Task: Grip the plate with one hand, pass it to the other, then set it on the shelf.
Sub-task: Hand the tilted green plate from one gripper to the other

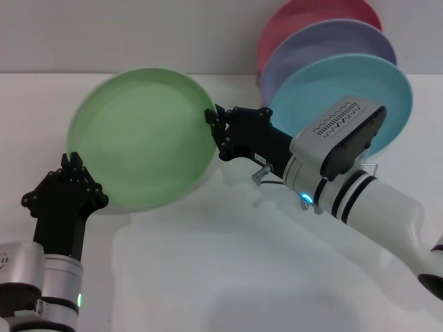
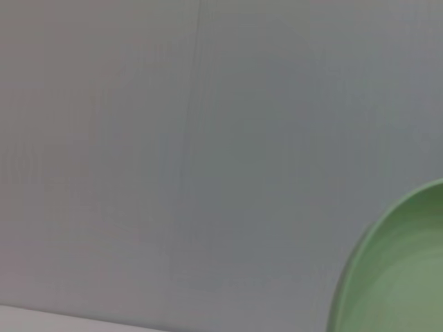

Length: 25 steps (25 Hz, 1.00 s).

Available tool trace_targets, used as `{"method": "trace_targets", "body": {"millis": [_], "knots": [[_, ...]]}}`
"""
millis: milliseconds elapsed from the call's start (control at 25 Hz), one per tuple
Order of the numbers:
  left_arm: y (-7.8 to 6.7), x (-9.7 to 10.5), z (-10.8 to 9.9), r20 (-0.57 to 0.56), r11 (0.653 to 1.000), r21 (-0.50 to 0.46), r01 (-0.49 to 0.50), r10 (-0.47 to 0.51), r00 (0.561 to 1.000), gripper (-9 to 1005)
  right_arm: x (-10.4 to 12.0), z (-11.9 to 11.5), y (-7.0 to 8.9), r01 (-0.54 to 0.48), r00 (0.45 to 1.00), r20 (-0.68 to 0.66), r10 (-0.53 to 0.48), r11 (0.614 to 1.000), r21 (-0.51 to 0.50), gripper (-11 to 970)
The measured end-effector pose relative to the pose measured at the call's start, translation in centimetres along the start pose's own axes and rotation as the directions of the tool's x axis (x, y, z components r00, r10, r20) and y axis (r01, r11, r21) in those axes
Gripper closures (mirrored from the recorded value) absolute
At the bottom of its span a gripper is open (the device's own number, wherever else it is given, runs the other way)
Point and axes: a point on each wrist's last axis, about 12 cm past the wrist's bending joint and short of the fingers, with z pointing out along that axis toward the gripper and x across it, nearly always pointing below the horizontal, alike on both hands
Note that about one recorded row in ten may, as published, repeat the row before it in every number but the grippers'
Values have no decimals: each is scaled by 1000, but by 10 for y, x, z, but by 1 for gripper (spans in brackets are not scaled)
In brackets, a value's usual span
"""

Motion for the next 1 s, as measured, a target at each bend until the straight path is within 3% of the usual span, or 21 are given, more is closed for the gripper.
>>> {"method": "trace_targets", "body": {"millis": [1000], "knots": [[0, 0, 2, -1, 1000, 5, 5, -5, 1000, 962, 0, 1, -2, 2, 1000, -6, -2, 1000, 6, 902]]}}
